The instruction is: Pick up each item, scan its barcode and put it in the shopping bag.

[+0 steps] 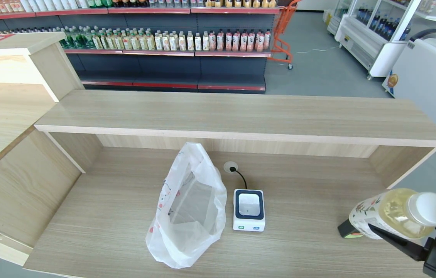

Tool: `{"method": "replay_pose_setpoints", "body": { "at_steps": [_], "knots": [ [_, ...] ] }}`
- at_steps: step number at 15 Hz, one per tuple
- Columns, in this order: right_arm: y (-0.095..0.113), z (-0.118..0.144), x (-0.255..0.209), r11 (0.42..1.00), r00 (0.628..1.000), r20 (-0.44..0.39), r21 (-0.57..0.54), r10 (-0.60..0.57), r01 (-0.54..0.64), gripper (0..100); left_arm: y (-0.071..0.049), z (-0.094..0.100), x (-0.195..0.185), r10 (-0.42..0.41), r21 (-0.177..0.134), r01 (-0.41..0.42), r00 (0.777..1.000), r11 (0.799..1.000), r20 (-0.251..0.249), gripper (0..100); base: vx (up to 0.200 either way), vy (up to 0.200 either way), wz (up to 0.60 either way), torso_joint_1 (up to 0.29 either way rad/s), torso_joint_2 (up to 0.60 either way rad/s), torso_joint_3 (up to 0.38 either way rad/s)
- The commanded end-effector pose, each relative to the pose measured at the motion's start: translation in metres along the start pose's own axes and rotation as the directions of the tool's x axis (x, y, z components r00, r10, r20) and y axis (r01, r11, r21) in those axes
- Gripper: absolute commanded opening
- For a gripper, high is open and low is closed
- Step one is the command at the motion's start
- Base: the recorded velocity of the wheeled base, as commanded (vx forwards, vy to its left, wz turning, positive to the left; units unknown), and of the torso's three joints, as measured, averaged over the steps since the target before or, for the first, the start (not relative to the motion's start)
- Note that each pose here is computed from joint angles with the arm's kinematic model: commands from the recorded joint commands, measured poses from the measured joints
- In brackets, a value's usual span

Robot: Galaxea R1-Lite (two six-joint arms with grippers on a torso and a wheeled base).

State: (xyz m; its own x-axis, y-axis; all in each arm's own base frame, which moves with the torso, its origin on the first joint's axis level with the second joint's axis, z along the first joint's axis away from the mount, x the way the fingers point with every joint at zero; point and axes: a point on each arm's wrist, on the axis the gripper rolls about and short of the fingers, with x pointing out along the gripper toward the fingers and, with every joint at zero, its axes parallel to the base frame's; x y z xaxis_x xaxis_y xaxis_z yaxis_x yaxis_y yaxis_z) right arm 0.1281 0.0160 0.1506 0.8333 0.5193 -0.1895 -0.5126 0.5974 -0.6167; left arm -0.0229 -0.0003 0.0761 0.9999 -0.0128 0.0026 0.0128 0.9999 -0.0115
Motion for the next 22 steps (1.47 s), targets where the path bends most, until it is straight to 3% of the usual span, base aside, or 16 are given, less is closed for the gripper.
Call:
{"method": "replay_pose_setpoints", "body": {
  "at_steps": [1, 6, 11, 14, 17, 19, 22],
  "knots": [
    [-0.001, 0.002, -0.001, 1.0, 1.0, 0.009, 0.016, -0.006, 0.006, 0, 0.0, 0.0, 0.0, -0.001, -0.001, 0.001, 1.0, 1.0, 0.001, 100, 0.0, 0.2, 0.0, -0.002, 0.01, 0.007],
    [-0.014, 0.002, 0.017, 0.983, 1.0, 0.001, 0.183, 0.017, -0.017, 0, 0.0, 0.0, 0.0, 0.0, -0.002, 0.0, 1.0, 1.0, 0.001, 100, 0.0, 0.2, 0.0, -0.001, 0.0, 0.001],
    [-0.043, -0.004, 0.068, 0.974, 0.996, 0.003, 0.208, 0.085, -0.083, 0, 0.0, 0.0, 0.0, 0.0, -0.001, 0.0, 1.0, 1.0, 0.001, 100, 0.0, 0.2, 0.0, 0.007, 0.0, 0.004],
    [-0.049, -0.016, 0.094, 0.971, 0.991, -0.011, 0.204, 0.132, -0.127, 0, 0.0, 0.0, 0.0, -0.001, -0.001, 0.001, 1.0, 1.0, 0.001, 100, 0.0, 0.0, 0.0, 0.0, 0.0, 0.0],
    [-0.047, -0.03, 0.109, 0.982, 0.986, -0.007, 0.089, 0.165, -0.164, 0, 0.0, 0.0, 0.0, 0.0, -0.001, 0.0, 1.0, 1.0, 0.001, 100, 0.0, 0.0, 0.0, 0.0, 0.0, 0.0],
    [-0.048, -0.037, 0.118, 0.988, 0.988, 0.039, -0.027, 0.15, -0.149, 0, 0.0, 0.0, 0.0, 0.0, -0.001, 0.0, 1.0, 1.0, 0.001, 100, 0.0, 0.0, 0.0, 0.0, 0.0, 0.0],
    [-0.034, -0.053, 0.121, 0.974, 0.974, 0.084, -0.104, 0.212, -0.203, 0, 0.0, 0.0, 0.0, 0.0, -0.001, 0.0, 1.0, 1.0, 0.001, 100, 0.0, 0.0, 0.0, 0.0, 0.0, 0.0]
  ]
}}
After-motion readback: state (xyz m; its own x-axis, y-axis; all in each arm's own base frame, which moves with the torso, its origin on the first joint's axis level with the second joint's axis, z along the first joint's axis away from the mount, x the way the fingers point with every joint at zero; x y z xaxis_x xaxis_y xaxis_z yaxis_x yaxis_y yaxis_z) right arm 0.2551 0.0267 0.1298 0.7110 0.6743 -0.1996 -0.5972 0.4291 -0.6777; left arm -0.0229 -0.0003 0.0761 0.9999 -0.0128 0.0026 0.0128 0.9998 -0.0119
